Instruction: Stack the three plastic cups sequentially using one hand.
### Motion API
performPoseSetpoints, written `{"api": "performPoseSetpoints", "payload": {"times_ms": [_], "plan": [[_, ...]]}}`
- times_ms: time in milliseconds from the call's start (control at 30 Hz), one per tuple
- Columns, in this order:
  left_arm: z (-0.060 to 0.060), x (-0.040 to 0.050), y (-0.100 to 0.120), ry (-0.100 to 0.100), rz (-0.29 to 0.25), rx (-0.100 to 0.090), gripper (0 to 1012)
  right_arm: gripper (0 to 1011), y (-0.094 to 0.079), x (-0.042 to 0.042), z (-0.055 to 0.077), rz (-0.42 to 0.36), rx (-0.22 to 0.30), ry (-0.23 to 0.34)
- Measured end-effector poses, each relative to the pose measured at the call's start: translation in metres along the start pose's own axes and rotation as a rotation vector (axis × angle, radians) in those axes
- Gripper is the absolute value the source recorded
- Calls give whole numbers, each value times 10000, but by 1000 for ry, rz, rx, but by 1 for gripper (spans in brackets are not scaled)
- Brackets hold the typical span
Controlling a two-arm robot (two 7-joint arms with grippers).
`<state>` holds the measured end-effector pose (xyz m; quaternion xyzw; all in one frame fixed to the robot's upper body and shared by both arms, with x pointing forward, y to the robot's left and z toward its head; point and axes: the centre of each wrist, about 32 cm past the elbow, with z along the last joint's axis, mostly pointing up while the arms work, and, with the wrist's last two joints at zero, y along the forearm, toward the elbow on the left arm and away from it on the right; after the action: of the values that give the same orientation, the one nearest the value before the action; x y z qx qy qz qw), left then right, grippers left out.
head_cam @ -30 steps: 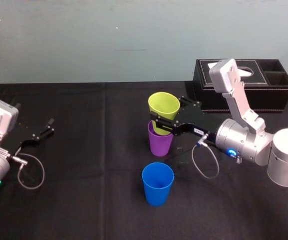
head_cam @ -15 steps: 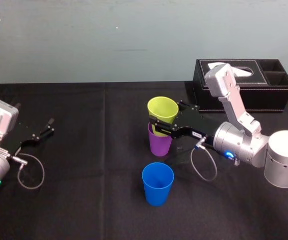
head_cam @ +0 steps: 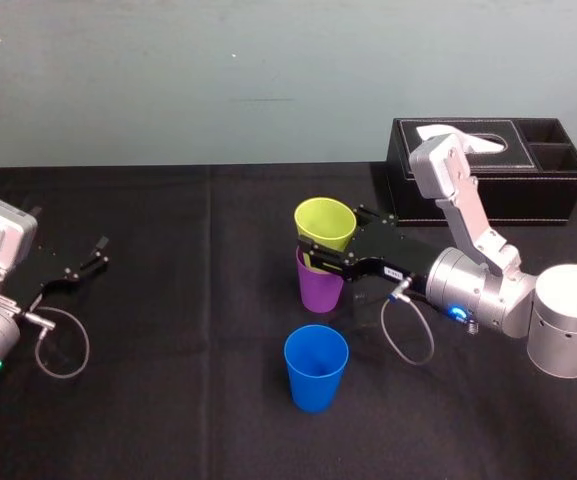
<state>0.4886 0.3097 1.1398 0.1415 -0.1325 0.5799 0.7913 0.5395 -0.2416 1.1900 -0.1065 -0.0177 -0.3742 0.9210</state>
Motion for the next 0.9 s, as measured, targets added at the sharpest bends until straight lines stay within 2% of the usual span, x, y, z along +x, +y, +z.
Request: {"api": "performPoseSetpoints", "payload": {"times_ms": [67,233,267,433,900], "plan": [[0,0,0,0,0,0,1010,743,0,0,1,0,0,0],[0,0,0,0,0,0,1010,840,-2,-2,3,0,-1,0],[0,0,0,0,0,0,1010,891,-2,-2,3,-1,-1,0],[0,0,0,0,0,0,1010,998,-2,-2,4,-1,-1,0],[0,0,0,0,0,0,1010,1003,-3,-3,9,-2,-1,1]]}}
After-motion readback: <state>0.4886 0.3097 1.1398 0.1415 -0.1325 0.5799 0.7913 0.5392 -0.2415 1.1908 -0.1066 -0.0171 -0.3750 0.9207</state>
